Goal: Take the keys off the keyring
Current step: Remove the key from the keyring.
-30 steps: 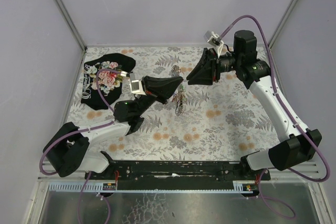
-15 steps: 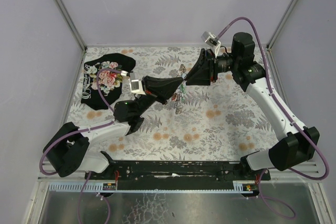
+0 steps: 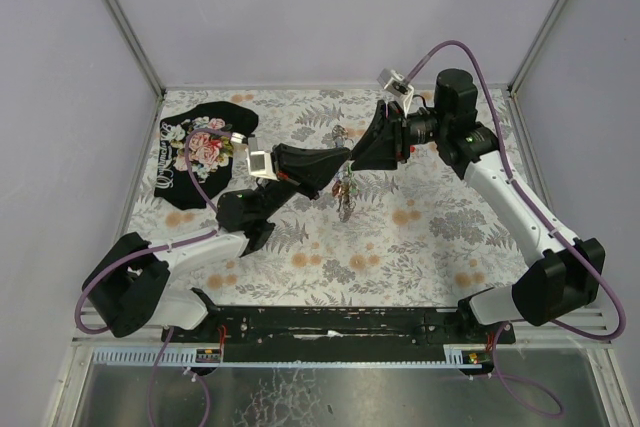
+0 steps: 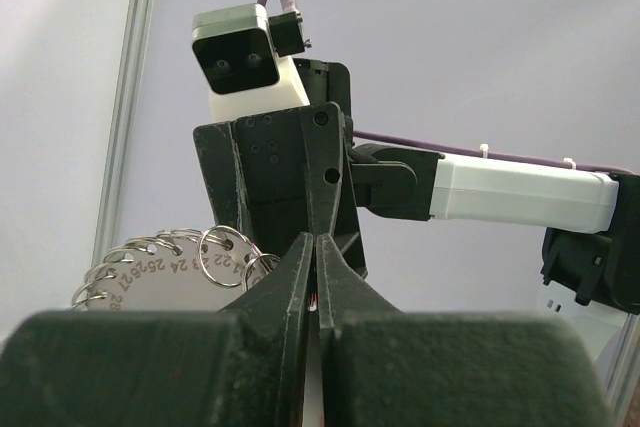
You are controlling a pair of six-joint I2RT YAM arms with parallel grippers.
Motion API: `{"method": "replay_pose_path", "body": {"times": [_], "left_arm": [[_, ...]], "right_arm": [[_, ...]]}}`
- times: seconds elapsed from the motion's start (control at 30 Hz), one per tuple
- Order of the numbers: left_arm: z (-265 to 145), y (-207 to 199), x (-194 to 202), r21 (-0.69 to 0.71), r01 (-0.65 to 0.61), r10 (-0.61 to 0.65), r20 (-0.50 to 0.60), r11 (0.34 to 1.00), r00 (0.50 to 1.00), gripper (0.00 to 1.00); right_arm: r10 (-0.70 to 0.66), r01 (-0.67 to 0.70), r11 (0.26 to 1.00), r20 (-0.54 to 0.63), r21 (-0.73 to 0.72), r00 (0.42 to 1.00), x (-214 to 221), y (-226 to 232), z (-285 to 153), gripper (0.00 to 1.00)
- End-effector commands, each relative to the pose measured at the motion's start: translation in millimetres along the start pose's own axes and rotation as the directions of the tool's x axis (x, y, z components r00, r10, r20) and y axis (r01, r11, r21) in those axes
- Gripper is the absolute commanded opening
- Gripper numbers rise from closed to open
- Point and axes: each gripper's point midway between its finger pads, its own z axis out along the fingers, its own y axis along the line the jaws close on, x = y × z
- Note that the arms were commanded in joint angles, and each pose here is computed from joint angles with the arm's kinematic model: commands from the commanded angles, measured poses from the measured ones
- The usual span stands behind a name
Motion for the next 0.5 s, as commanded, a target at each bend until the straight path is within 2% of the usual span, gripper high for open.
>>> {"method": "replay_pose_path", "body": {"times": [0.0,0.13,0.47], "left_arm": [[10.0,-17.5,-28.1,0.069,-0.026,0.019,0.101,0.997,0.995,0.00],[8.8,-15.6,-25.6,0.063,-0.025,0.019,0.095,0.998,0.995,0.00],[3.4,-13.0,-20.9,0.049,-0.030,0.026,0.082,0.998,0.996,0.00]], "right_arm": [[-0.060,0.060,0.997,0.006,-0.052,0.998,-9.6,17.5,1.6,0.41],[-0.054,0.055,0.997,0.005,-0.060,0.999,-10.3,20.4,1.6,0.37],[-0.048,0.048,0.996,0.000,-0.080,0.999,-11.6,26.0,0.8,0.37]]}}
